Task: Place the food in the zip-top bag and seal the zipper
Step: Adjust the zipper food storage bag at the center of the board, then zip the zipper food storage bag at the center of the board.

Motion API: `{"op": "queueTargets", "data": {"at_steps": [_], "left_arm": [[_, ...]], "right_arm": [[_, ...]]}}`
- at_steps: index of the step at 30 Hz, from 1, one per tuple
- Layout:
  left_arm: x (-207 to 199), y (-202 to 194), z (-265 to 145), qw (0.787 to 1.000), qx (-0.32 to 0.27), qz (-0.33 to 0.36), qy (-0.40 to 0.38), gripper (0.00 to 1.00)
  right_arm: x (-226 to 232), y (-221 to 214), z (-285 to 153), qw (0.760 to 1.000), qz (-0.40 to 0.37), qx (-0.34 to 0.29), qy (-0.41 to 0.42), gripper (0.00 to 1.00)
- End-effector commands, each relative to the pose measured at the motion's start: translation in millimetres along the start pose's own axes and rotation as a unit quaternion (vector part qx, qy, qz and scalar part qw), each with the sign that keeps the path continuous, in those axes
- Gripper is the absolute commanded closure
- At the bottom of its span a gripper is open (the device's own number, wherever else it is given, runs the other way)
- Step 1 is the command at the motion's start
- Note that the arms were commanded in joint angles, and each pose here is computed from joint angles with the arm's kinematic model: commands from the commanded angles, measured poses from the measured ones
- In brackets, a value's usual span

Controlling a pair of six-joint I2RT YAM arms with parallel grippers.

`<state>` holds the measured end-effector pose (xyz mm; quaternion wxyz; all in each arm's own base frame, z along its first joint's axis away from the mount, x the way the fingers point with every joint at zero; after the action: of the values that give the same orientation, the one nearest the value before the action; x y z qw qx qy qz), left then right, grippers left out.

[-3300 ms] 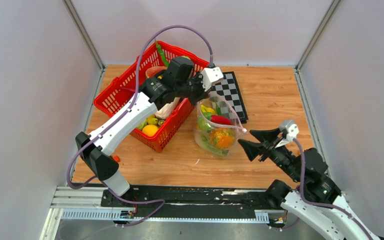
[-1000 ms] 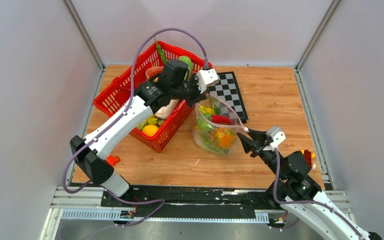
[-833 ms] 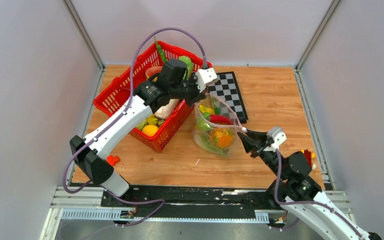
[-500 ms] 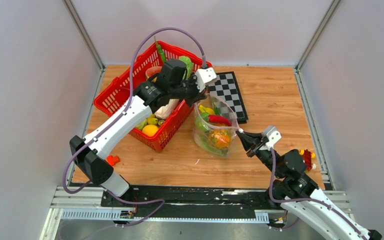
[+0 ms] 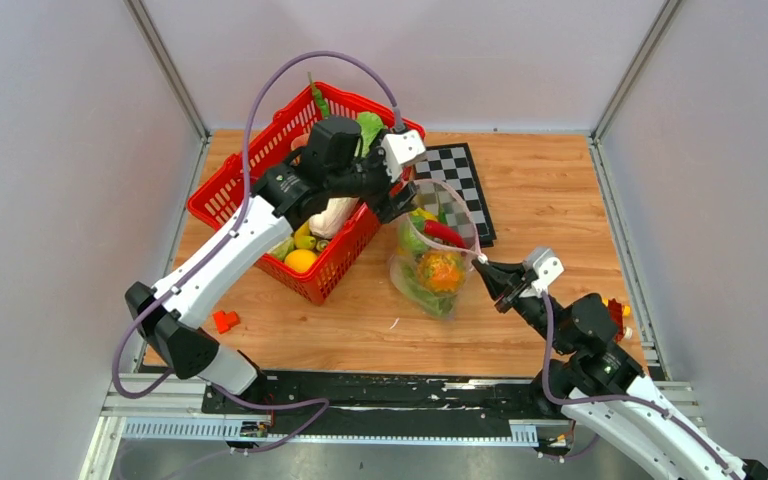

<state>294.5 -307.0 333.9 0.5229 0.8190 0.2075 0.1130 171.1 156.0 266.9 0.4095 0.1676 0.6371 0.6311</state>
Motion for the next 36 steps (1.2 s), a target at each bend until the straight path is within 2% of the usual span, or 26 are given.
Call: {"op": "queueTargets", "data": {"at_steps": [1,4,9,13,20,28,36], "left_arm": [[-17.7,59.2,-45.9,0.994,-0.099,0.050,-0.020,0.14],[-46.8,73.7,-57.0,0.984,-0.134,0.081,-0.084,0.16],[-94.6,67.0,-46.7,0.957,-0.138,0.180,-0.180,0.18],[-110.9,58.5,-33.3,0.942,-0.120,0.228,-0.217,0.15],[-143.2,40.1,-5.9,0.897,-0.082,0.344,-0.267,0.14],[-164.8,19.9,9.1,0.870,-0.038,0.370,-0.323,0.26],[-174.1,13.0,17.2,0.863,-0.017,0.373,-0.341,0.37]], "right_arm": [[-8.0,32.0,-1.5,1.000,-0.009,-0.022,0.005,1.00],[-7.9,37.1,-2.1,1.000,-0.015,-0.019,0.014,1.00],[2.2,39.5,-0.9,0.998,-0.024,-0.016,0.052,1.00],[5.4,41.9,0.1,0.997,-0.025,-0.017,0.065,1.00],[3.6,48.1,-0.7,0.997,-0.032,-0.019,0.067,1.00],[8.9,45.5,0.1,0.995,-0.040,-0.017,0.084,1.00],[10.7,46.9,0.1,0.994,-0.049,-0.017,0.095,1.00]]}}
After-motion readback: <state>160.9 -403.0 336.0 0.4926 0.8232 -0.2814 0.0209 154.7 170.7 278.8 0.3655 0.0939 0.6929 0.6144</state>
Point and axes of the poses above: each gripper's point midway between its finger pads, its own z axis out along the fingers, its own x axis along the line the jaws close on, y = z × x, the point moved 2 cm from there along -z, back along the fingers, and after that the axes turned 13 degrees about -z, right-handed, at the moved point
